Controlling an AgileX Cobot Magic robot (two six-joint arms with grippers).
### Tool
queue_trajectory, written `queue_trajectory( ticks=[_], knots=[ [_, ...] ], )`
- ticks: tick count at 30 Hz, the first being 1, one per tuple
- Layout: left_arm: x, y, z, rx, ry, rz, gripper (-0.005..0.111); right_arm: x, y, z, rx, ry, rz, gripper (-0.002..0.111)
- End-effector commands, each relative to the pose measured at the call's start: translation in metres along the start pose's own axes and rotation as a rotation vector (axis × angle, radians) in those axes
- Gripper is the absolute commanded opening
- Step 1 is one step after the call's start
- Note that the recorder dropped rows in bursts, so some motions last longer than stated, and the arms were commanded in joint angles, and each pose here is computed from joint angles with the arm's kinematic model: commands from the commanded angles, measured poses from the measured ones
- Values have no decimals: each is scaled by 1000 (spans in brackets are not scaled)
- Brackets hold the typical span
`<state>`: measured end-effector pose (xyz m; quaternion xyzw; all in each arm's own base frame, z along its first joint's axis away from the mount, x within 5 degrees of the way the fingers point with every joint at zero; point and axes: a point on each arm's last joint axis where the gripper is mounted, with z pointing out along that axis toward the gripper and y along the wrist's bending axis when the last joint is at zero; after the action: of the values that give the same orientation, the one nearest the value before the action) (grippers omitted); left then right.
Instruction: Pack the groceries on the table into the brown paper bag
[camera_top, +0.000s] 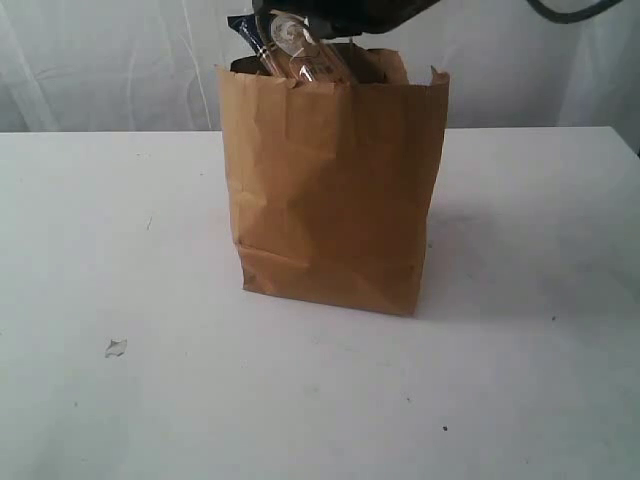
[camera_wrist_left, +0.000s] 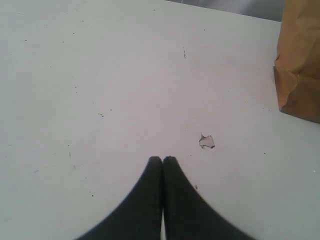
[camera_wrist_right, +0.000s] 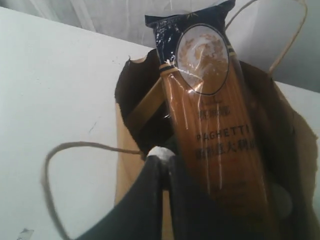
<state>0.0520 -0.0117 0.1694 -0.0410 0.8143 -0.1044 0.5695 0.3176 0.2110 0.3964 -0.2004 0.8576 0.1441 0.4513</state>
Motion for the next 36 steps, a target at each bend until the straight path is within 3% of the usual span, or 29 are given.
queue_trajectory(
  ticks=[1,6,13,20,24,32,34,36],
  knots=[
    [0,0,0,3,-5,-6,0,-5,-10,7,71,-63,-36,0],
    [0,0,0,3,-5,-6,0,-13,-11,9,93,-155,-51,0],
    [0,0,0,3,-5,-6,0,-5,-27,24,154,-106,32,0],
    [0,0,0,3,-5,-6,0,-1,-33,27,183,-65,77,20],
    [0,0,0,3,-5,-6,0,5,-35,27,209,-5,83,24],
    [0,0,0,3,-5,-6,0,19,-44,20,312,162,48,24],
    [0,0,0,3,-5,-6,0,19,-45,15,318,178,5,20],
    [0,0,0,3,-5,-6,0,18,-46,5,329,199,-44,9]
  ],
)
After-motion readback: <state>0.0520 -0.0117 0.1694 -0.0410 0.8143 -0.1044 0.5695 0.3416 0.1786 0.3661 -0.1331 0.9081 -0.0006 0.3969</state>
